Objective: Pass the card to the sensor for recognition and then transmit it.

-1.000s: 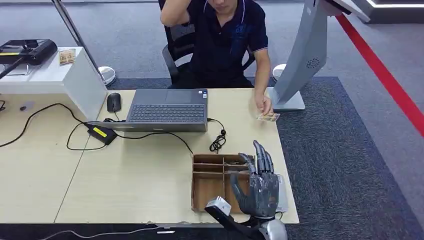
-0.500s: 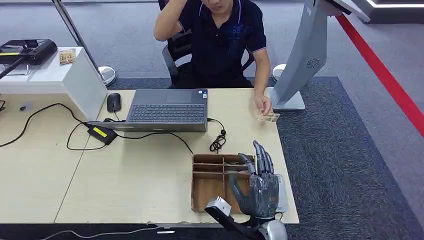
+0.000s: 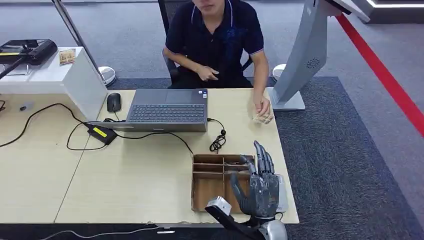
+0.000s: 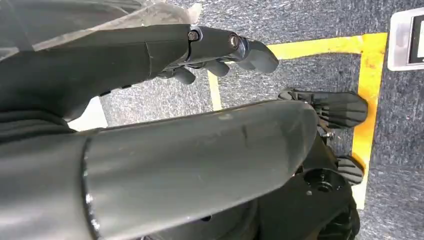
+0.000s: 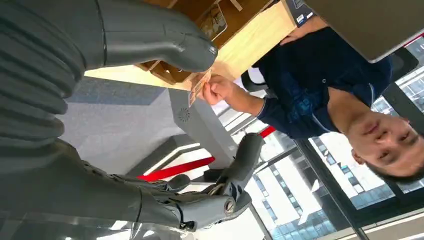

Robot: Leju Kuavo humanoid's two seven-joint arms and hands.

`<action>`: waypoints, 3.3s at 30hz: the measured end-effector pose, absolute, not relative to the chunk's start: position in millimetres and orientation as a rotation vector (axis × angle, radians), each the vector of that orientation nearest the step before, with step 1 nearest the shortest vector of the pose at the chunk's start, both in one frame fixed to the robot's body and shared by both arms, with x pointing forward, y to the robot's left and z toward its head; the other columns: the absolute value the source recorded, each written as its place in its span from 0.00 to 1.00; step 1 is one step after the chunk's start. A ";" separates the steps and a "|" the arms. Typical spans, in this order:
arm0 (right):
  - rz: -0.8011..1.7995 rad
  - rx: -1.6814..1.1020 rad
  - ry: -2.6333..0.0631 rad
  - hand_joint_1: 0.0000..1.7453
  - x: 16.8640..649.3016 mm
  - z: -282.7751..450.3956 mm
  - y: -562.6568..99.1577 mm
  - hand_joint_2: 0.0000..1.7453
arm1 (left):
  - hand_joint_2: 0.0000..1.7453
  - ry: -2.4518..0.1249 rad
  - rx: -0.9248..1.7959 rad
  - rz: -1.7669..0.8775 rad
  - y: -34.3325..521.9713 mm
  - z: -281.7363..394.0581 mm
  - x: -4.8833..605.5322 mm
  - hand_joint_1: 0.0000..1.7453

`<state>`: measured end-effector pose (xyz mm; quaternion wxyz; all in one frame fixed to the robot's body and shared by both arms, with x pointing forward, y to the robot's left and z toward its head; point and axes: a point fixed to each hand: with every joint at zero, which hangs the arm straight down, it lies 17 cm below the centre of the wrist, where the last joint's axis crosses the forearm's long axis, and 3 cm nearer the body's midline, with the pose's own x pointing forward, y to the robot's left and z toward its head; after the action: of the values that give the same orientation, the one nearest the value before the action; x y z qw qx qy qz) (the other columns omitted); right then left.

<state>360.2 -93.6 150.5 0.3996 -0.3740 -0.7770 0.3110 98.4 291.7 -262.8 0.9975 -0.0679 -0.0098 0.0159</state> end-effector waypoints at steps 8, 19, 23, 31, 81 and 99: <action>0.799 -0.943 -1.955 0.39 360.2 145.7 -92.3 1.00 | 0.00 -0.020 -0.130 0.028 294.0 -263.1 98.2 0.00; 0.799 -0.943 -1.953 0.45 360.3 145.5 -91.9 1.00 | 0.00 -0.020 -0.129 0.027 294.6 -263.1 98.2 0.00; 0.800 -0.941 -1.952 0.44 360.3 145.0 -91.5 1.00 | 0.00 -0.020 -0.130 0.025 294.3 -263.0 98.1 0.00; 0.811 -0.936 -1.940 0.43 361.6 140.1 -89.7 1.00 | 0.00 -0.020 -0.132 0.021 293.9 -262.9 98.0 0.00; 0.903 -0.918 -1.871 0.43 380.2 107.5 -81.6 1.00 | 0.00 -0.018 -0.128 -0.032 298.6 -262.7 95.2 0.00; 0.909 -0.930 -1.815 0.40 385.7 92.7 -92.6 1.00 | 0.00 -0.018 -0.126 -0.032 300.2 -262.6 95.1 0.00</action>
<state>385.7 -92.6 92.7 0.4388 -0.3743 -0.7305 0.3657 95.1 300.2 -262.6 0.9978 -0.0632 -0.0090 -0.0159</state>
